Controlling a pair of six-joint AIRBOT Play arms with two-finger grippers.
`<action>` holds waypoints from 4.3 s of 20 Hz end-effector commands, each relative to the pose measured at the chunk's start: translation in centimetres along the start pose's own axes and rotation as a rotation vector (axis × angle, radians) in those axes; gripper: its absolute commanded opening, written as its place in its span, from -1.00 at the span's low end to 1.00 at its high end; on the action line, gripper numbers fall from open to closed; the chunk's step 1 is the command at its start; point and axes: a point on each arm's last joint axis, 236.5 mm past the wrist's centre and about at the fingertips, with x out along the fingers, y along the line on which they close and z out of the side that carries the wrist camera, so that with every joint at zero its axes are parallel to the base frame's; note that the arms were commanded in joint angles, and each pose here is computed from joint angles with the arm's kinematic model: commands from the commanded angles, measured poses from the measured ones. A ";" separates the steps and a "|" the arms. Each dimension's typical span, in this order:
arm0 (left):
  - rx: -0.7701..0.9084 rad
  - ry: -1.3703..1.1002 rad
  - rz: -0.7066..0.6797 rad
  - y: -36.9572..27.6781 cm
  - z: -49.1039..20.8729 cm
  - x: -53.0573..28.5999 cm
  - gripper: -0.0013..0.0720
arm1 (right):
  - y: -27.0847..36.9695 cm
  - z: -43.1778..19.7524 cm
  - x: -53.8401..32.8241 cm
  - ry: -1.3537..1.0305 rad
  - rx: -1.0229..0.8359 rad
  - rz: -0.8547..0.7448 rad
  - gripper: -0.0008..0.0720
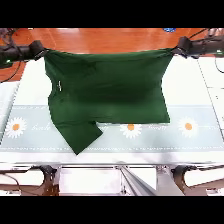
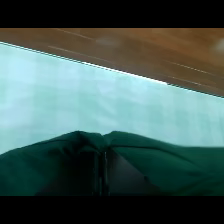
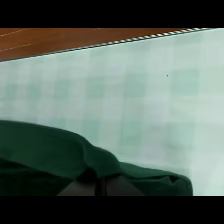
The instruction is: Fold the shirts.
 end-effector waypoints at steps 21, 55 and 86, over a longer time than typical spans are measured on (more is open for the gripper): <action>-0.016 0.750 0.026 5.9 -18.0 -0.4 -0.93 | -9.5 -12.8 4.5 0.535 0.153 -0.136 -0.91; -0.509 0.767 0.176 5.8 -36.2 -12.2 0.42 | -2.9 -19.4 -7.1 0.223 0.256 0.017 0.14; -0.277 0.762 0.098 2.1 -35.5 -9.5 -0.93 | -6.0 -29.0 -1.7 0.479 0.396 0.009 -0.92</action>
